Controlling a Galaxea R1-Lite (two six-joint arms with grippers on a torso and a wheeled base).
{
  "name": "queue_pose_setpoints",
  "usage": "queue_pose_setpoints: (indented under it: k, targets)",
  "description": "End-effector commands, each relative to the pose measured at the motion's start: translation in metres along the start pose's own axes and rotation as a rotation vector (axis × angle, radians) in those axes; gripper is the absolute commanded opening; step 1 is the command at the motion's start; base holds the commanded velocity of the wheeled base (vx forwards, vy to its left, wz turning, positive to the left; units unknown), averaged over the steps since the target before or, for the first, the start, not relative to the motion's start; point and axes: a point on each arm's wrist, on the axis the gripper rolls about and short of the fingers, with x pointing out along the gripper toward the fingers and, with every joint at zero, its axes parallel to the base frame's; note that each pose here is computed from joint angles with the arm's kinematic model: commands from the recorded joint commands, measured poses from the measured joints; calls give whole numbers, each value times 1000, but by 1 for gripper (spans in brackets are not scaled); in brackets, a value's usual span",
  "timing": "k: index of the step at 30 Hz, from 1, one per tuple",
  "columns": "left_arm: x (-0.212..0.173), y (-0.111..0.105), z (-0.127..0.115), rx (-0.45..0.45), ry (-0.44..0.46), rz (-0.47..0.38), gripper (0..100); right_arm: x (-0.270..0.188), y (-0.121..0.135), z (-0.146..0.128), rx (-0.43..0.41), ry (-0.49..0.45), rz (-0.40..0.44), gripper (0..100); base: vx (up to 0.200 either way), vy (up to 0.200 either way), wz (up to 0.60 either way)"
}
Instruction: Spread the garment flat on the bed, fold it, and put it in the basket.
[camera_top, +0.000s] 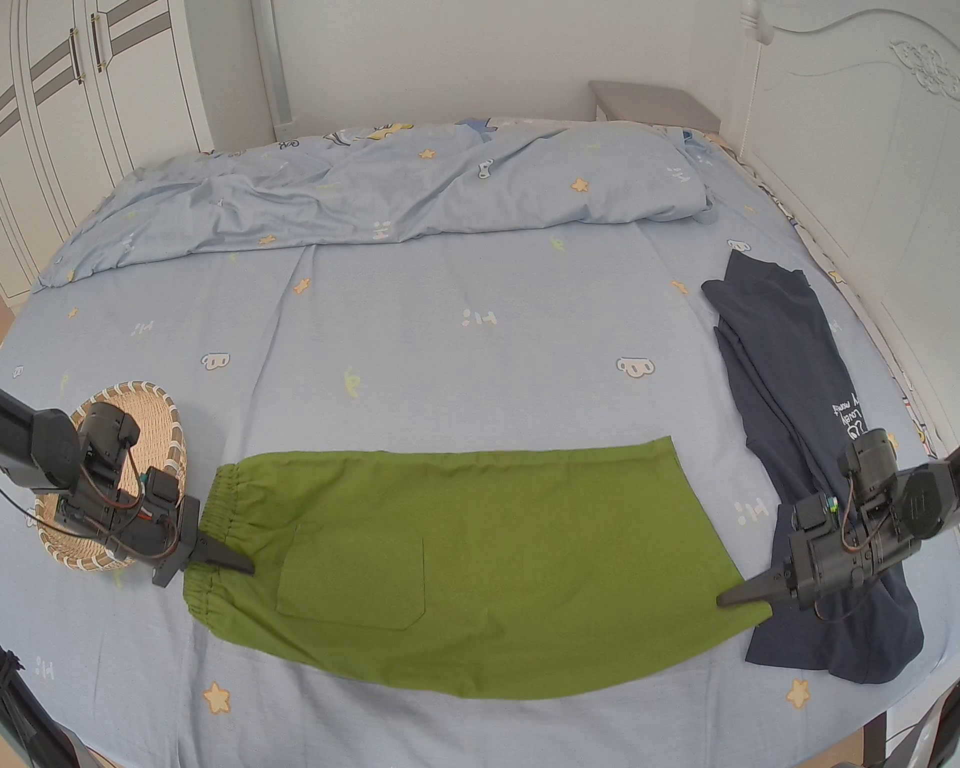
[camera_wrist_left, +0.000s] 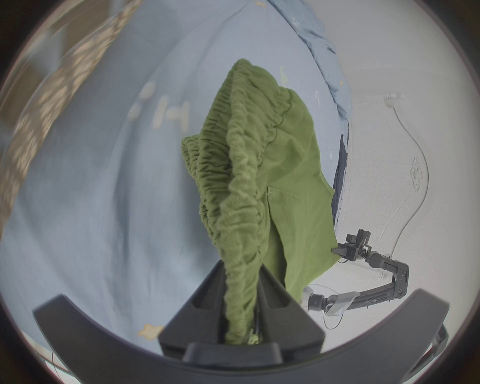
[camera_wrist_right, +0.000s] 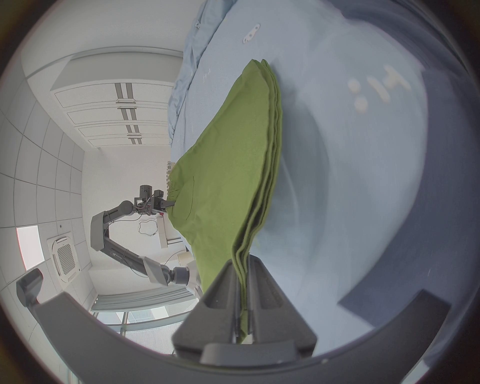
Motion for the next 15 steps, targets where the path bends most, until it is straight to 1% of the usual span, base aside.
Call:
queue_pose_setpoints:
  k: [1, 4, 6, 8, 12, 15]
  targets:
    - [-19, 9, -41, 6, -11, 22, 0, -11, 15, -43, -35, 0, 5, 0, 0, 0, 0]
    - [-20, 11, -54, 13, 1, 24, 0, -10, 15, -54, -41, 6, 8, 0, 0, 0, 0]
    - [-19, 14, -59, 7, 15, 25, 0, -9, 14, -57, -44, 7, 9, 0, 0, 0, 0]
    - [-18, 14, -60, 3, 19, 25, 0, -8, 14, -58, -43, 10, 9, 0, 0, 0, 0]
    - [-16, 19, -66, -19, 33, 25, 0, -6, 9, -69, -12, 34, 6, 0, 0, 0, 0]
    - [-17, 21, -65, -17, 31, 25, 0, -5, 8, -69, -14, 32, 6, 0, 0, 0, 0]
